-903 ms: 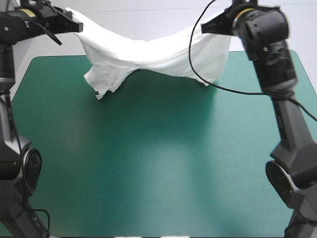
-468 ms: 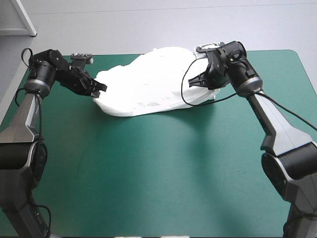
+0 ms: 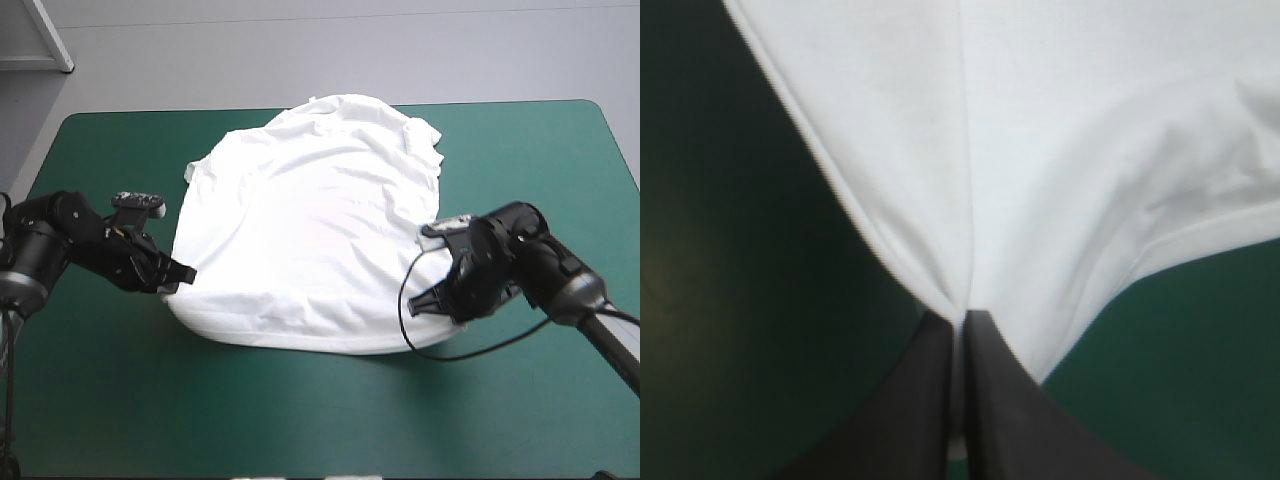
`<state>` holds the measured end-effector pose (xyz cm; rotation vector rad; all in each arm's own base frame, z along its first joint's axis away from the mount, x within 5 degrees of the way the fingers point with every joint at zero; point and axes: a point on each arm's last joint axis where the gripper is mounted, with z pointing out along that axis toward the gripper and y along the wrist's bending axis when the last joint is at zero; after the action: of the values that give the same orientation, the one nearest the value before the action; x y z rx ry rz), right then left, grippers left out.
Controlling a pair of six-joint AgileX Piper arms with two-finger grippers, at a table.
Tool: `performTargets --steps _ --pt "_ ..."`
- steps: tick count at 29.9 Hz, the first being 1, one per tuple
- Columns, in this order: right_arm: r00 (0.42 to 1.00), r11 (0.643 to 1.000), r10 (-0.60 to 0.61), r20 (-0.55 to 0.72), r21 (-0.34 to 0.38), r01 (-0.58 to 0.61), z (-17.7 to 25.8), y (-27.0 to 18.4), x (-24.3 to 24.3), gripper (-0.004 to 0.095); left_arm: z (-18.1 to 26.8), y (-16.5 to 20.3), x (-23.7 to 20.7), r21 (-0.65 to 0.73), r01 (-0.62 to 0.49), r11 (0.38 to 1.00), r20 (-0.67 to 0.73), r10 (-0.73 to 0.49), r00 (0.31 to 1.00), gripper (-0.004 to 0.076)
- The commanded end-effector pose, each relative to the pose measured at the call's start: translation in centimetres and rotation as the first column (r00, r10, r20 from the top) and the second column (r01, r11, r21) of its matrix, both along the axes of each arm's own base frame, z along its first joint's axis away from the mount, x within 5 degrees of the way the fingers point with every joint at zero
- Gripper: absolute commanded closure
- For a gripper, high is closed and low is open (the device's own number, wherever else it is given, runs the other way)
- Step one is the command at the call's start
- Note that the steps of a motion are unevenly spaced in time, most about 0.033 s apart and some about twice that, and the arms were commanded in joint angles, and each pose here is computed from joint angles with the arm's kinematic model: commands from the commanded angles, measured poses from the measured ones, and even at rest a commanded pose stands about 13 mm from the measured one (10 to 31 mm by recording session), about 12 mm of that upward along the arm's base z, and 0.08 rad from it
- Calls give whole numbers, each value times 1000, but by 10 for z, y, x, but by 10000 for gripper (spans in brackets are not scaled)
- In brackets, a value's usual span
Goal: Fold the cloth
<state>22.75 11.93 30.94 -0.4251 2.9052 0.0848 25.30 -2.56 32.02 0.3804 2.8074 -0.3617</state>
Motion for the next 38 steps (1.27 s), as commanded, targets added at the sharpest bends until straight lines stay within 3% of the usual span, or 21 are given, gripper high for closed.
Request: performTargets --steps 1,4,13,17,21,23,26,30,31,34,38 --pt "999 1000 2 -43 21 -1 -7 -15 -36 926 2 1 -36 21 -30 999 -41 31 999 734" --pt "998 1000 0 -69 19 1 -20 -27 -62 926 -16 2 -58 26 -43 999 -98 45 994 734" --pt "990 991 -14 -142 130 33 -38 -39 -109 926 -66 2 -107 36 -55 998 -261 63 963 734" --pt "989 989 -11 -150 141 32 -41 -40 -113 926 -75 0 -113 17 -63 998 -299 65 952 734" --pt "988 992 58 -141 122 -41 -45 -42 -115 905 -77 0 -114 14 -24 1000 -292 27 956 724" --pt "987 990 93 -134 121 -77 -45 -42 -115 815 -76 -1 -114 -5 -17 1000 -287 14 958 687" --pt "990 989 98 -106 121 -85 -44 -42 -113 582 -75 -4 -114 -34 -26 999 -288 15 958 577" --pt "995 991 80 -59 112 -73 -42 -43 -109 181 -75 -4 -112 -37 -36 999 -266 25 964 337" --pt "997 992 65 -40 110 -61 -40 -43 -107 127 -75 -4 -110 -36 -43 998 -252 33 967 293" --pt "999 995 18 32 98 -21 -30 -45 -99 54 -70 -3 -101 -29 -65 997 -169 60 984 208" --pt "994 996 -12 111 87 2 -13 -46 -91 62 -46 -1 -78 -40 -139 990 32 140 990 209"
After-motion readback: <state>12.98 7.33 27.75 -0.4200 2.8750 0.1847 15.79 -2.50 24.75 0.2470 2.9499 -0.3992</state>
